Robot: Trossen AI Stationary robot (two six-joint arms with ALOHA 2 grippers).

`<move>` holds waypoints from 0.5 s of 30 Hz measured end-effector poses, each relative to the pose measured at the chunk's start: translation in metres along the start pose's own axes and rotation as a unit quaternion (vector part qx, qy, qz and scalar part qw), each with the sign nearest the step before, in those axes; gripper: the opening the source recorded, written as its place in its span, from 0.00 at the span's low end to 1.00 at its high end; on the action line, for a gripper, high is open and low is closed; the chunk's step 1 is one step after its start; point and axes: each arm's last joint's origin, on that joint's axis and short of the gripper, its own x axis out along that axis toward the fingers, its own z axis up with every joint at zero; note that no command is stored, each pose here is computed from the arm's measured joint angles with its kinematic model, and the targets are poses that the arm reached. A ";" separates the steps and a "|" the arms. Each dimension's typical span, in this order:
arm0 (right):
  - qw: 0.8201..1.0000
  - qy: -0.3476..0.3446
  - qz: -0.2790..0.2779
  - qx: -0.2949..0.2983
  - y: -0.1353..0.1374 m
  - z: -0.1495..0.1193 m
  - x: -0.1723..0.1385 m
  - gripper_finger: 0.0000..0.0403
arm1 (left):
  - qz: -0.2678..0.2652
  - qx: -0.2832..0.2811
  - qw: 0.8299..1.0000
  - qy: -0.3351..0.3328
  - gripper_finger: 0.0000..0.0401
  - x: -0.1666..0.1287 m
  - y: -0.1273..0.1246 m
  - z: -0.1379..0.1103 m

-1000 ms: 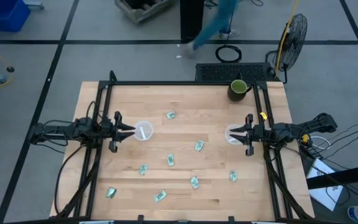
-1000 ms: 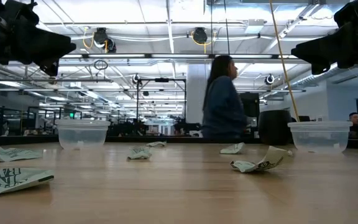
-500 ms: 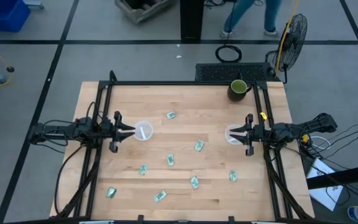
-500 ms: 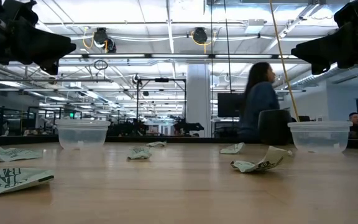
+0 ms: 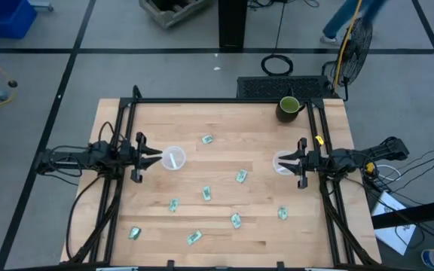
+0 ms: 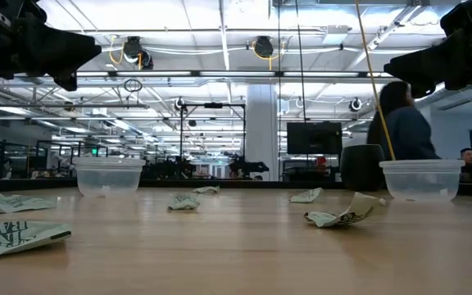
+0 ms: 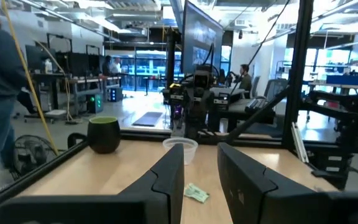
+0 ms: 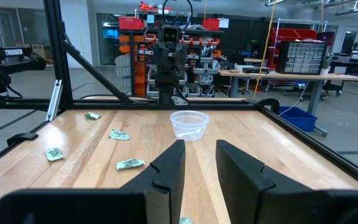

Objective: Pick and place items into bin
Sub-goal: Put the stevia packet into the right transparent bin

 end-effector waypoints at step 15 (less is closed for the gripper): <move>1.000 0.000 0.000 0.000 0.000 0.000 0.000 0.21 | 0.001 -0.100 0.995 0.009 0.25 0.000 0.000 -0.002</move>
